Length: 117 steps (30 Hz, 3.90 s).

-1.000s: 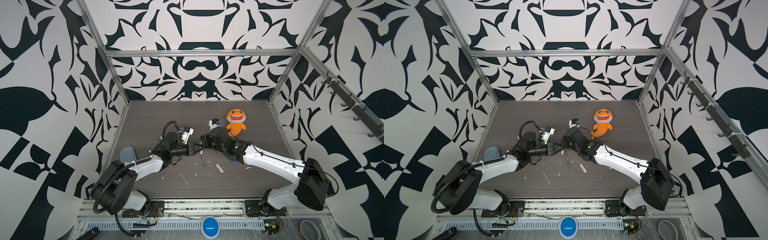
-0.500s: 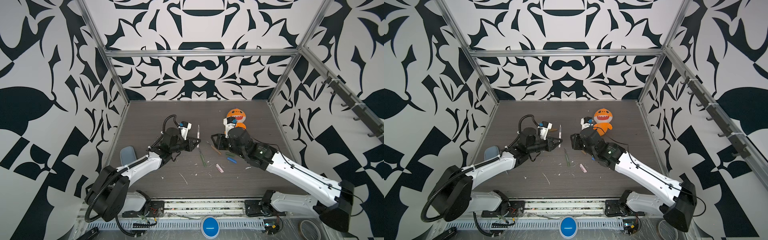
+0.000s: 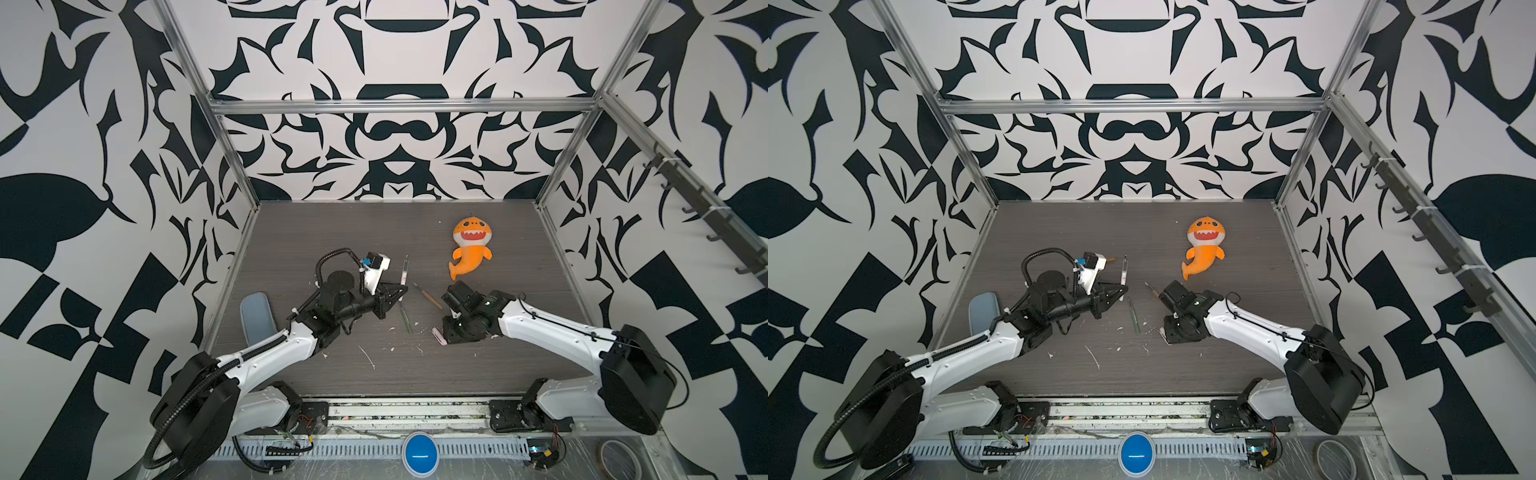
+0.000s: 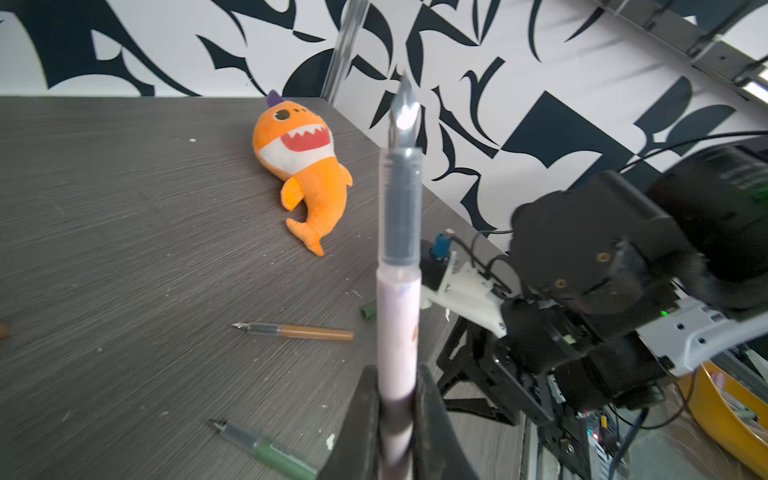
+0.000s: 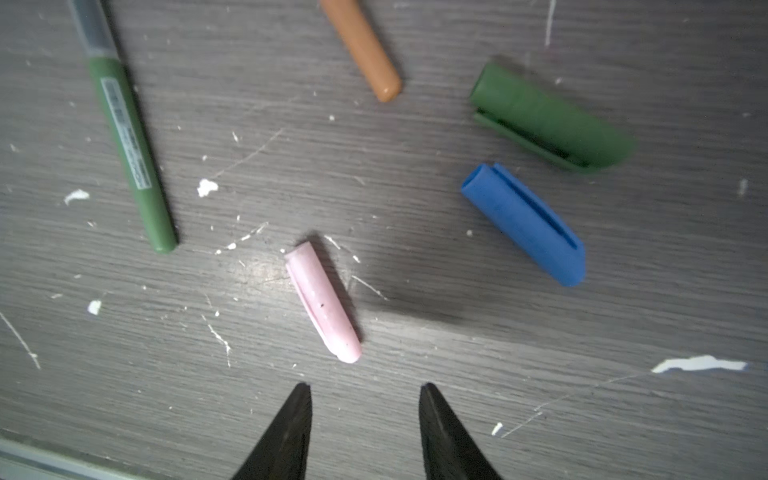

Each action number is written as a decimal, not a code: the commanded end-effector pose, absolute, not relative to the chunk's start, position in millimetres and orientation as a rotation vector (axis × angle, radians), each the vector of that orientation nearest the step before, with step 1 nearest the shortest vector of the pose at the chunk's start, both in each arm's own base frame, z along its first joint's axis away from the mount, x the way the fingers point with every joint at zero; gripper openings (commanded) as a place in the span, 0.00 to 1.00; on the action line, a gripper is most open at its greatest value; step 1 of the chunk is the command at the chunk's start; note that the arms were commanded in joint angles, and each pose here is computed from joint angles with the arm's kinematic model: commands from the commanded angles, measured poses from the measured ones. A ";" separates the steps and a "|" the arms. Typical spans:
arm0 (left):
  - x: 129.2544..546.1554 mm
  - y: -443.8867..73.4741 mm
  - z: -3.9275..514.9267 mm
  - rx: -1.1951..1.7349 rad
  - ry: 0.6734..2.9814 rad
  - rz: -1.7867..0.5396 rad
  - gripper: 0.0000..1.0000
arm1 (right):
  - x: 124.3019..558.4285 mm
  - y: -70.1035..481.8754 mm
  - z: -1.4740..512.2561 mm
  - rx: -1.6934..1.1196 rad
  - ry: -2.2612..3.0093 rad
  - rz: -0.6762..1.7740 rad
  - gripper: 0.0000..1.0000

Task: Insert the pens into the pen caps

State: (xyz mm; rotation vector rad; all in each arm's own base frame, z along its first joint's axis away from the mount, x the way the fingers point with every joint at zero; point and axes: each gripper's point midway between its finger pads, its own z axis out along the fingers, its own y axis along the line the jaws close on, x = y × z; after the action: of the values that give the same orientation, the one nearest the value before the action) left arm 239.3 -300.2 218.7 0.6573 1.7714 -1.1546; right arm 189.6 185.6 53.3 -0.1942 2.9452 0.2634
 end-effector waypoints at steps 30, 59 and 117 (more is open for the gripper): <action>211.5 -273.8 244.8 0.580 1.660 -1.185 0.00 | 213.7 170.4 18.6 -0.223 2.976 0.062 0.45; 201.9 -267.3 230.8 0.562 1.734 -1.208 0.00 | 236.6 219.9 49.1 -0.623 2.856 -0.088 0.30; 195.7 -269.3 226.1 0.583 1.764 -1.240 0.00 | 229.5 205.1 33.4 -0.315 2.934 0.511 0.28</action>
State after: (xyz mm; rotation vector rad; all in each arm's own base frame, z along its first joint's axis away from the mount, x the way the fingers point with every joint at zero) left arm 199.1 -266.4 224.8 0.5674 1.7717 -1.2126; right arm 228.6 200.0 32.7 -0.2923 2.9512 0.4741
